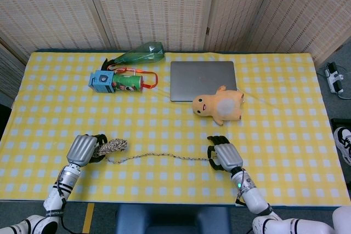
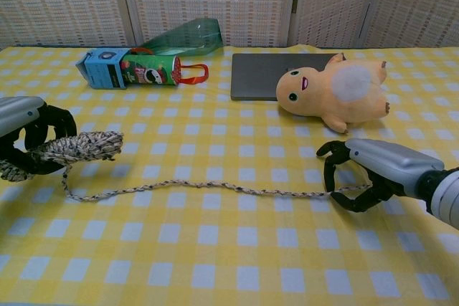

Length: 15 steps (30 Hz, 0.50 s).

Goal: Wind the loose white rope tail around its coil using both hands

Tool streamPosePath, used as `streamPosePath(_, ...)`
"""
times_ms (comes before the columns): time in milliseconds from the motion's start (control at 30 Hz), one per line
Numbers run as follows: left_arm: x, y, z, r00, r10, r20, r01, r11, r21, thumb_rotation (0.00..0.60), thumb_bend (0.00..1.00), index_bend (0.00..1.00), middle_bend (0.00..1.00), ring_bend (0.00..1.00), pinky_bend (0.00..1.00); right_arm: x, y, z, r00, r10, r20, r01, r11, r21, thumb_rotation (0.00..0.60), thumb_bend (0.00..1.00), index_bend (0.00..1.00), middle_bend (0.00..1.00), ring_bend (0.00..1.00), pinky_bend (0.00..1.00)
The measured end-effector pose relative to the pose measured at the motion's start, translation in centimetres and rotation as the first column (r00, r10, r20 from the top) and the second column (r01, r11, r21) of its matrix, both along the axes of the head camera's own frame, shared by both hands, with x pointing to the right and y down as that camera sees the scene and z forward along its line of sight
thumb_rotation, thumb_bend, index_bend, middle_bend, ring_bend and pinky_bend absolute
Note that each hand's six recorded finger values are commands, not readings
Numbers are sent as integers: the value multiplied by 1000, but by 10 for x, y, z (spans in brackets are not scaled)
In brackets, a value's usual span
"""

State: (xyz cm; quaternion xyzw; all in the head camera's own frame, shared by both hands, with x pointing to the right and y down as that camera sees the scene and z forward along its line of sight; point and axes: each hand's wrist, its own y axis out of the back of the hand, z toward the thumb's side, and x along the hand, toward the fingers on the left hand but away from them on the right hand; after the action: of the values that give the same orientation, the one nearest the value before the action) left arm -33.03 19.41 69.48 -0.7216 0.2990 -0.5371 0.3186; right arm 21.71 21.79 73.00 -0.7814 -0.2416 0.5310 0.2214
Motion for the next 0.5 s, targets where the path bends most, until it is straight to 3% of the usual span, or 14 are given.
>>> streamPosePath(233,7,-14,-12,1000,2,-30,-1,1000,28,600,657,652,738,640,576,0,-12,-30,997,-26,69,22,998,60,600,553,640,182,113,80)
streamPosePath(500,41,-37,-29,993,12,-117,-9,1000,21,600,657,654,738,644,581,-26,-36,-101,961,-149,233,102,974,202,600,554,643,203,119,50)
